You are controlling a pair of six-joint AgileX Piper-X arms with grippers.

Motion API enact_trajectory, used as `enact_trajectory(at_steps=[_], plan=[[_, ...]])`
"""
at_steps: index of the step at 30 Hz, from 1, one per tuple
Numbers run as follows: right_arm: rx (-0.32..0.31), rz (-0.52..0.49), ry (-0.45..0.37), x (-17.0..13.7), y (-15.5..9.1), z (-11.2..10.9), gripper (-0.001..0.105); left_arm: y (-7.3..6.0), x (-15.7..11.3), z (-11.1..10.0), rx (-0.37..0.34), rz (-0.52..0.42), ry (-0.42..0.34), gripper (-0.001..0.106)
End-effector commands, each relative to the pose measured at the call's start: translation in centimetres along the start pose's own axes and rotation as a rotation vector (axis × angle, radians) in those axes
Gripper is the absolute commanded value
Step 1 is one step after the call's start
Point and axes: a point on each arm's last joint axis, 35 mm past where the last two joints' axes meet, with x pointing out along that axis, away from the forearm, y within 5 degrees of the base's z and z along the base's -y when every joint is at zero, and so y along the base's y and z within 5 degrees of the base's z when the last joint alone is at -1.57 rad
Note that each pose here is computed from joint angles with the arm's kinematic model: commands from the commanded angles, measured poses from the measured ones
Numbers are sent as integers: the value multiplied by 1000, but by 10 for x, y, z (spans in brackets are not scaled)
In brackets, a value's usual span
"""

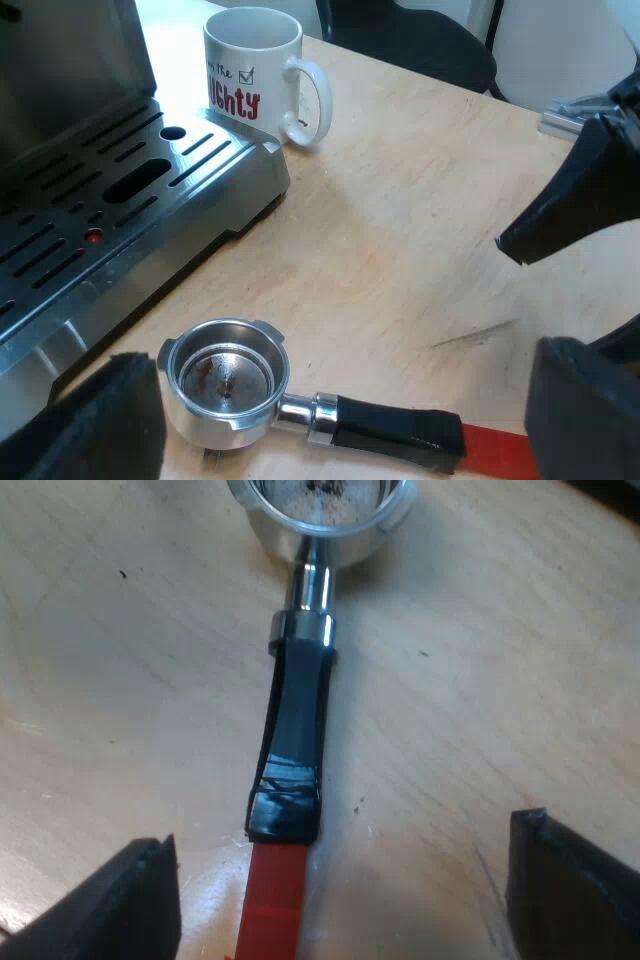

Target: Grind coffee beans and then tamp

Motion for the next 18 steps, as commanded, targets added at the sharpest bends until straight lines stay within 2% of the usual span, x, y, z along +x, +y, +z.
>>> enact_trajectory(at_steps=[1,3,4,5,8,11,12,18], plan=[[-28,26,-72,-21,-9,17,70,-2,-2,2,15,-12,-11,77],[-18,23,-89,-25,-10,19,70,-2,-3,4,16,7,-16,77],[-8,15,-106,-29,-12,22,70,-3,-6,10,21,64,-31,77],[-5,17,-110,-30,-13,22,70,-3,-7,11,21,80,-32,77],[-23,10,-168,-39,-18,28,70,-6,-13,18,24,106,-29,77],[-25,18,-199,-43,-20,30,70,-7,-16,18,5,145,2,77],[-37,28,-247,-49,-22,34,70,-7,-18,17,-5,177,19,77],[-66,8,-316,-54,-24,40,70,-4,-19,10,-32,268,78,77]])
